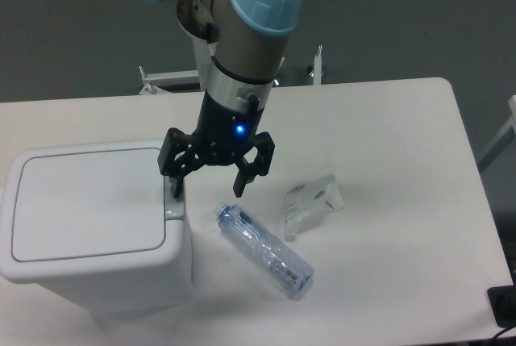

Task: Open the trash can
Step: 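Press down on the grey lid tab with the gripper fingers, then lift the gripper up away from the opened trash can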

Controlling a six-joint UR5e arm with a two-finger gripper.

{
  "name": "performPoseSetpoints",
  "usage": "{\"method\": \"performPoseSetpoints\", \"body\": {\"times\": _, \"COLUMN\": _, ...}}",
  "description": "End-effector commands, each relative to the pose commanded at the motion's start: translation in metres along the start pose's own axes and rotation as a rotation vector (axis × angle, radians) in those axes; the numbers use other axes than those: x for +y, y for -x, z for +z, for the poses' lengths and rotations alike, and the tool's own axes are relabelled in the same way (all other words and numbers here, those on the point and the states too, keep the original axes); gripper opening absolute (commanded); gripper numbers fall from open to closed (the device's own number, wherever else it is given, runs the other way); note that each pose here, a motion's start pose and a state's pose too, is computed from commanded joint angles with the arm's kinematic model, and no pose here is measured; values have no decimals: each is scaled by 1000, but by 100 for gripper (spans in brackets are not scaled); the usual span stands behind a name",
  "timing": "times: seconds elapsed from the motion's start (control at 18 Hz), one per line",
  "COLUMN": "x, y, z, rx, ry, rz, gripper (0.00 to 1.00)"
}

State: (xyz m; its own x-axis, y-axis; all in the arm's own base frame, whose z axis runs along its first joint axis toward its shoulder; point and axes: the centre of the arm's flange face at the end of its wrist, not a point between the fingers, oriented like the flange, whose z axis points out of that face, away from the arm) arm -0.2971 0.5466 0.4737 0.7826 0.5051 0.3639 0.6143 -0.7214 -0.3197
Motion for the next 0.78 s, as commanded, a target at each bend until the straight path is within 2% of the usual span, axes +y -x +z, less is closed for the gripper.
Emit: {"method": "performPoseSetpoints", "body": {"times": 0.78, "x": 1, "y": 1, "z": 5, "rx": 0, "ry": 8, "rz": -2, "gripper": 100}}
